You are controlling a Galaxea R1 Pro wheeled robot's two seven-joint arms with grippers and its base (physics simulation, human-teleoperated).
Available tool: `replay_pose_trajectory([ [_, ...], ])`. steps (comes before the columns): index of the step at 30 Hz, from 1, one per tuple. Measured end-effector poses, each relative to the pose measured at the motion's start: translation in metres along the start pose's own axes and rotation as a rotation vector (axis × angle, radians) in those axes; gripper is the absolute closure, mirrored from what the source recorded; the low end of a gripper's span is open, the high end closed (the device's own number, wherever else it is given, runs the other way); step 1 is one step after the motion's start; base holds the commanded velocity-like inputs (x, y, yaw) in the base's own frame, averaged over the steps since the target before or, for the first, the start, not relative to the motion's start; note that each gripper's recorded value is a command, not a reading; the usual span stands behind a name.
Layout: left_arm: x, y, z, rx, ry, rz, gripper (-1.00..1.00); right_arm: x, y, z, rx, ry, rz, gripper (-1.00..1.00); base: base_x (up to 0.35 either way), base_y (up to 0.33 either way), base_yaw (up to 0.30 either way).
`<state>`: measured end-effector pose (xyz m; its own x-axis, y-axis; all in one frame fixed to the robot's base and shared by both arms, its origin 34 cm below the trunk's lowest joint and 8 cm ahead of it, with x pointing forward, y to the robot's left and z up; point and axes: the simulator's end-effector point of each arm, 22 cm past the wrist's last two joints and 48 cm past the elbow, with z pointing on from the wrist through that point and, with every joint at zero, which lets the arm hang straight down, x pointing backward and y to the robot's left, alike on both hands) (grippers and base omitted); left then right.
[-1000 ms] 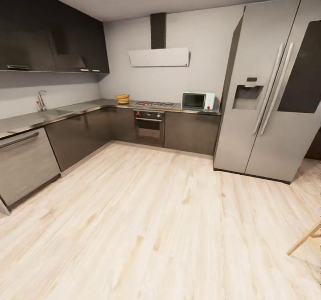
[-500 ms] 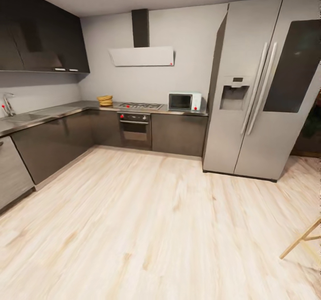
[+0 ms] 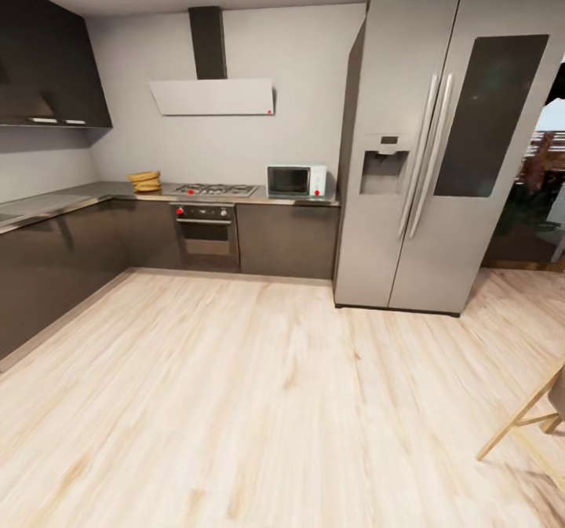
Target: In the kitchen, take the popcorn bag from the countertop, put it into the microwave, and heat it until the popcorn is cooked so the cooked popcorn ends up inside the bag.
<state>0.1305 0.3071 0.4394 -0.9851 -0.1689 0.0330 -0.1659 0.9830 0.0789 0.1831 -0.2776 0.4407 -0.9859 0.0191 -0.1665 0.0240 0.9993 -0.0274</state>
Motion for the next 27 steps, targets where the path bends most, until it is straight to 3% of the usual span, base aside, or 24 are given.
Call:
replay_pose_trajectory([
  [27,0.0000,0.0000,0.0000,0.000,0.000,0.001,-1.00,0.0012,0.0010,-0.0001,-0.004,0.002,-0.011,-1.00,0.294,0.199,-0.001],
])
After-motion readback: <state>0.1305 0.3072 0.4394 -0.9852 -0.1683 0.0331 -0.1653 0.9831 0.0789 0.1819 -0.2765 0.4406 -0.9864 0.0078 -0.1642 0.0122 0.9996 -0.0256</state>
